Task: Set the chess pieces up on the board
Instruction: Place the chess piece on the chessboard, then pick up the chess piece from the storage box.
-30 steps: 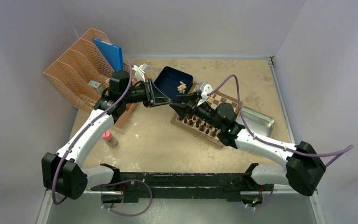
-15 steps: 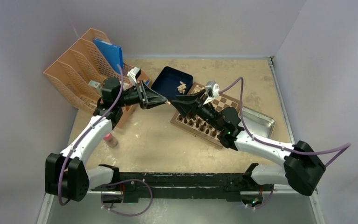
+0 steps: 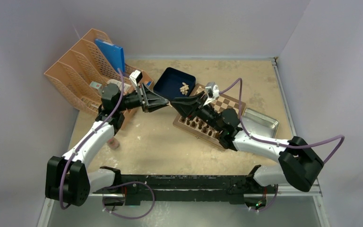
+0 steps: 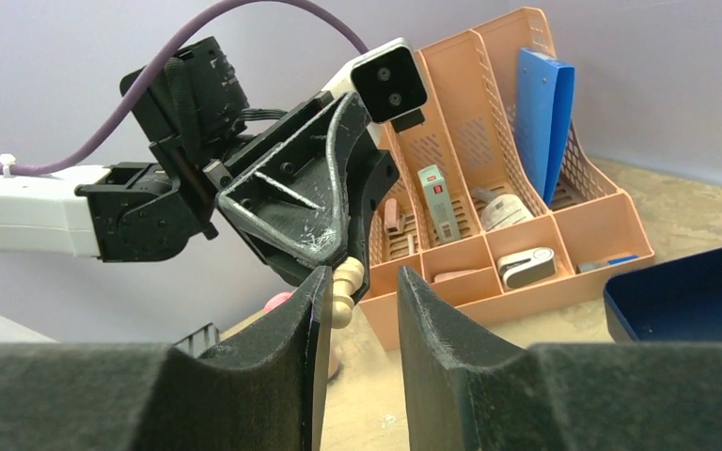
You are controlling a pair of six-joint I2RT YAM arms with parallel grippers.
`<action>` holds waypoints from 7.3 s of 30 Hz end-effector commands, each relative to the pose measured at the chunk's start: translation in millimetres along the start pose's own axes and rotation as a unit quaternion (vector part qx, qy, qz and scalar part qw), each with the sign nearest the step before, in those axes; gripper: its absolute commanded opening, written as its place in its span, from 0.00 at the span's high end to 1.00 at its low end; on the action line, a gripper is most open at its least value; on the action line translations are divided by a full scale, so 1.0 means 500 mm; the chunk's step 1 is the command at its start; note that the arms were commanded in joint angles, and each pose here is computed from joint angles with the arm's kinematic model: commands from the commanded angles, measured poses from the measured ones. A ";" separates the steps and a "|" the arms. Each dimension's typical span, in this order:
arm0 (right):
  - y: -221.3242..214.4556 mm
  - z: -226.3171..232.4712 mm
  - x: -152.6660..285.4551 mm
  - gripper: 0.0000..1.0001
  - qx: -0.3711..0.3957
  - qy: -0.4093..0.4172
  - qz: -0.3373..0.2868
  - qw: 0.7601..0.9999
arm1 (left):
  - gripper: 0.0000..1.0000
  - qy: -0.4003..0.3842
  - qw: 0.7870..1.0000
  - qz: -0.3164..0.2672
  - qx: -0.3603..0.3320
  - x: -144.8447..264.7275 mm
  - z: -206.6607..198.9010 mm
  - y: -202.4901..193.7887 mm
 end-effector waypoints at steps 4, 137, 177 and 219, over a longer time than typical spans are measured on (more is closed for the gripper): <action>0.033 0.021 -0.010 0.69 0.003 0.048 -0.042 0.998 | 1.00 -0.029 0.999 -0.004 -0.023 0.009 -0.019 -0.007; -0.096 -0.498 0.166 0.70 -0.012 -0.532 0.474 0.702 | 0.21 0.308 0.848 -0.192 -0.386 0.150 0.065 -0.041; -0.124 -0.466 -0.209 0.65 0.134 -0.339 0.485 0.795 | 0.23 0.301 0.837 -0.210 -0.406 0.161 0.054 -0.050; -0.228 -0.510 -0.172 0.67 0.163 -0.299 0.586 0.735 | 0.23 0.301 0.835 -0.213 -0.409 0.163 0.053 -0.051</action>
Point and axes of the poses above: each gripper's point midway between its finger pads, its own x axis back along the fingers, its own z axis along the line the jaws close on, y = z × x, the point moved 9 cm from there along x, back along the fingers, and after that the axes turned 8 degrees about x, right-handed, at the moved point
